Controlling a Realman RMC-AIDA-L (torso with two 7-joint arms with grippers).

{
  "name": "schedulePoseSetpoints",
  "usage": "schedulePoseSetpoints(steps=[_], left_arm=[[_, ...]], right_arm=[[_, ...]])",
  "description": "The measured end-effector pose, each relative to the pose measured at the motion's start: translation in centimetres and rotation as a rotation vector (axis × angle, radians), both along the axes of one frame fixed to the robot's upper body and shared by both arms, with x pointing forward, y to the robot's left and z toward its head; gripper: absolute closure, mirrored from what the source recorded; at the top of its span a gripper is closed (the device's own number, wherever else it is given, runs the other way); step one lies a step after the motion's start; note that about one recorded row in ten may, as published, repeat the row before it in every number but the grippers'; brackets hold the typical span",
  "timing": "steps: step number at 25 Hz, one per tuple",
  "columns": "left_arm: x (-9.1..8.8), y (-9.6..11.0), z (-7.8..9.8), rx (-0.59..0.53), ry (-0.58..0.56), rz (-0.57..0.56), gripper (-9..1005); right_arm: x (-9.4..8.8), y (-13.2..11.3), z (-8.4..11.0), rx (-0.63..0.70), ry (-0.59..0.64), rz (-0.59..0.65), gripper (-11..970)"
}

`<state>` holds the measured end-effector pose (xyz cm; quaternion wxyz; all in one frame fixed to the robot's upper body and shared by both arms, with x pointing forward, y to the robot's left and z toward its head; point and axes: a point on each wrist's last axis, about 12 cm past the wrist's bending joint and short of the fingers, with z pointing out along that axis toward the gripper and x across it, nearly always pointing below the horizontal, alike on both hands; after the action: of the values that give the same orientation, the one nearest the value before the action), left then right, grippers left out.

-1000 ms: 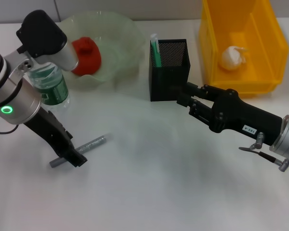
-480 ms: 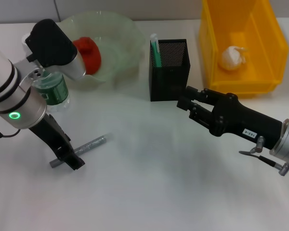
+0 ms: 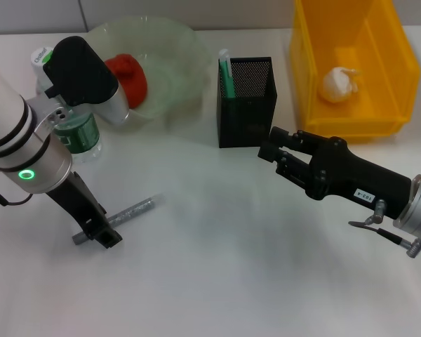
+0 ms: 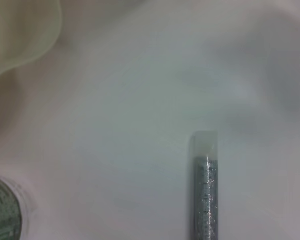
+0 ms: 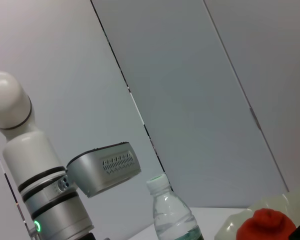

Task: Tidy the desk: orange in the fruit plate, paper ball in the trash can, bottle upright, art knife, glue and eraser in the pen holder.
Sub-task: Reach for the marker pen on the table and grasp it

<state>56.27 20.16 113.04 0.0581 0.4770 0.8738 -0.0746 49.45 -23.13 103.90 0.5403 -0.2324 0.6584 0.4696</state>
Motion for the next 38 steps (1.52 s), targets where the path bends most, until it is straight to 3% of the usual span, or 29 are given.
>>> schedulePoseSetpoints(steps=[6, 14, 38], left_arm=[[0.0, 0.1, -0.4, 0.001, 0.006, 0.008, 431], [0.2, 0.2, -0.6, 0.006, -0.006, 0.011, 424], [0.3, 0.3, -1.3, 0.015, -0.007, 0.008, 677]], right_arm=[[0.0, 0.0, 0.0, 0.003, 0.003, 0.001, 593], [-0.1, 0.1, 0.1, 0.011, 0.0, 0.007, 592], [0.0, 0.1, 0.3, 0.034, -0.008, -0.002, 592]])
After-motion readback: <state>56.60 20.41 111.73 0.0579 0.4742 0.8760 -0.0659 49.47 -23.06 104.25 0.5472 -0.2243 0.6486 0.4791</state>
